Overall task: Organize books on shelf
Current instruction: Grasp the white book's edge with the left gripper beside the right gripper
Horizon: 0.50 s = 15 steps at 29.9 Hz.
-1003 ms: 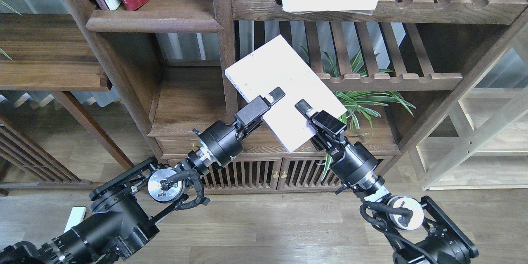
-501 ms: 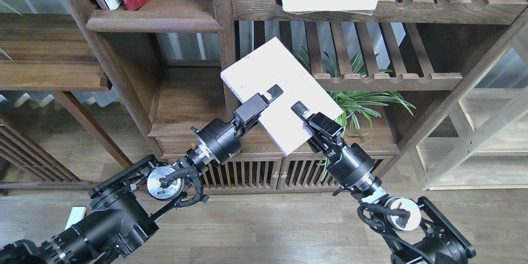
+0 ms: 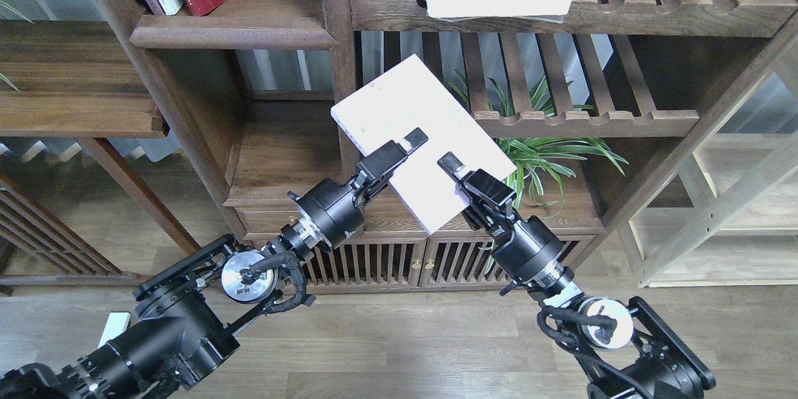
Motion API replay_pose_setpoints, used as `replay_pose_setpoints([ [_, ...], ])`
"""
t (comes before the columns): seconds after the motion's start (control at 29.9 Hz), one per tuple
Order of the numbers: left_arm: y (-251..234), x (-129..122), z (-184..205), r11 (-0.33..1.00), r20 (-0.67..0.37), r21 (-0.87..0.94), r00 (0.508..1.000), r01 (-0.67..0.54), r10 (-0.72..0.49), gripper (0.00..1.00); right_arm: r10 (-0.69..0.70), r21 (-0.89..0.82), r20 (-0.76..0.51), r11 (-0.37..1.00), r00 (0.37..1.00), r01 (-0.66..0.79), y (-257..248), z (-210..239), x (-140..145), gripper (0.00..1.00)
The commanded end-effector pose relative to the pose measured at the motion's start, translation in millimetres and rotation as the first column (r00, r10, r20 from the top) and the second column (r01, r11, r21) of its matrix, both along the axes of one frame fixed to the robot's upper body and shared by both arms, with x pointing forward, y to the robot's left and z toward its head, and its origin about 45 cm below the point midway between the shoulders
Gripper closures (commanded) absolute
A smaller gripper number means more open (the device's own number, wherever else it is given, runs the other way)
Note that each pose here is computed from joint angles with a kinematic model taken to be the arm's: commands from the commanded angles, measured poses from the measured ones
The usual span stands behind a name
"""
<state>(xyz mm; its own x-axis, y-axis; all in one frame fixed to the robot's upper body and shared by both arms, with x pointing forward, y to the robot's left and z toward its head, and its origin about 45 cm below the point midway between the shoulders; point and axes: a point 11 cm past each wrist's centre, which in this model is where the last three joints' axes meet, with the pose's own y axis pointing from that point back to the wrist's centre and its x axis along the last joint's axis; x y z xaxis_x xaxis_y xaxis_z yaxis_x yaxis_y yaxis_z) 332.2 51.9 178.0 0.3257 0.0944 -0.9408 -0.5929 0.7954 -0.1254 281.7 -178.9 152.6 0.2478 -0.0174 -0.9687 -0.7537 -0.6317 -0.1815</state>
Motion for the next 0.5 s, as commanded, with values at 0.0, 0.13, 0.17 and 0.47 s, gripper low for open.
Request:
replay_pose_setpoints([
  [0.0,-0.5,-1.2,-0.8,1.0,-0.002,0.001,1.0,0.004,-0.004,0.76,0.003,-0.004,0.0,1.0,1.0,-0.003,0.4,-0.5,-0.3,0.94],
  [0.13,0.8,-0.4,-1.8,1.0,-0.007,-0.003,1.0,-0.007,0.007,0.87,0.009,-0.002,-0.001,1.0,1.0,-0.009,2.7,-0.6,-1.2,0.93],
  [0.17,1.0,-0.3,-2.4,1.0,-0.012,-0.005,1.0,-0.009,0.009,0.88,0.009,-0.002,-0.001,1.0,1.0,-0.009,2.7,-0.6,-1.2,0.93],
  [0.47,1.3,-0.2,-2.7,1.0,-0.024,-0.014,1.0,-0.008,0.008,0.98,0.011,0.008,0.001,1.0,1.0,-0.011,6.7,0.5,-0.5,0.89],
])
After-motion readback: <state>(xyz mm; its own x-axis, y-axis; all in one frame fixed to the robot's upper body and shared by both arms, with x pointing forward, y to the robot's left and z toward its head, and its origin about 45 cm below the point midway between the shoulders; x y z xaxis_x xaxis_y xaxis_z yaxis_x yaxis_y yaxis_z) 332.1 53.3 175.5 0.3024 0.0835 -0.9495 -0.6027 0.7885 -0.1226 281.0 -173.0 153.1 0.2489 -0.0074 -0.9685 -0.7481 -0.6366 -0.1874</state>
